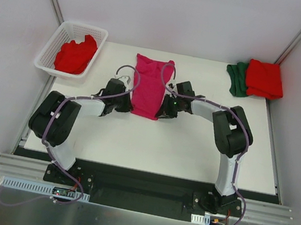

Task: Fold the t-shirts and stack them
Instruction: Grab one side of the 2/3 rectangular tshirt with both arms

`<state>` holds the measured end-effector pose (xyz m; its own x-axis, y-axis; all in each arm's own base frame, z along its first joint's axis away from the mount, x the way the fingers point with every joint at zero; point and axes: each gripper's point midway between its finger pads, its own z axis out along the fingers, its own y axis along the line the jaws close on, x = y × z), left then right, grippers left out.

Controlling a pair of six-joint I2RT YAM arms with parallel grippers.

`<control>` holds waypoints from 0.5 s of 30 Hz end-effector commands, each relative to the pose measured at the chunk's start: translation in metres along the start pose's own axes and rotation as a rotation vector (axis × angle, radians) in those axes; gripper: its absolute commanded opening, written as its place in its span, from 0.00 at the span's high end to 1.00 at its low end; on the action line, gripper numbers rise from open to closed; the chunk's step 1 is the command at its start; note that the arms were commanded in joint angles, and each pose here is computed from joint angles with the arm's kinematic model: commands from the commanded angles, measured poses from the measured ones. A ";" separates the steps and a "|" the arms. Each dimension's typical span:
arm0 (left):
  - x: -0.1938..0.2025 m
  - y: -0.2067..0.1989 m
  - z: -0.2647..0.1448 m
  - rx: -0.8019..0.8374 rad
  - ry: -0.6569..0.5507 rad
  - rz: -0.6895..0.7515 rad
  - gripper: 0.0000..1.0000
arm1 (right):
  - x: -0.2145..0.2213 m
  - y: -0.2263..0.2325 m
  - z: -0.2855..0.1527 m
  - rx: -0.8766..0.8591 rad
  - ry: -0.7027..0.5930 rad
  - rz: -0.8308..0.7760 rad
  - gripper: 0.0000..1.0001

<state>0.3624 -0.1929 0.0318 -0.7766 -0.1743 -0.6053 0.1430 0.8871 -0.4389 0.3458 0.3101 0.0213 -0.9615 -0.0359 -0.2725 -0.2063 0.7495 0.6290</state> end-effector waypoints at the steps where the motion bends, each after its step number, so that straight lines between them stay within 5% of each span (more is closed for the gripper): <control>1: 0.015 -0.001 -0.024 -0.001 0.016 -0.003 1.00 | 0.011 -0.007 -0.015 0.061 0.012 -0.034 0.86; 15: 0.055 -0.002 -0.082 0.029 0.022 -0.046 1.00 | 0.039 -0.008 -0.045 0.095 0.034 -0.050 0.87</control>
<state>0.2844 -0.1720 0.0530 -0.7863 -0.1916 -0.5873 0.1409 0.8700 -0.4725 0.3116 0.2854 0.0215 -0.9663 -0.0773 -0.2454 -0.2084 0.7946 0.5703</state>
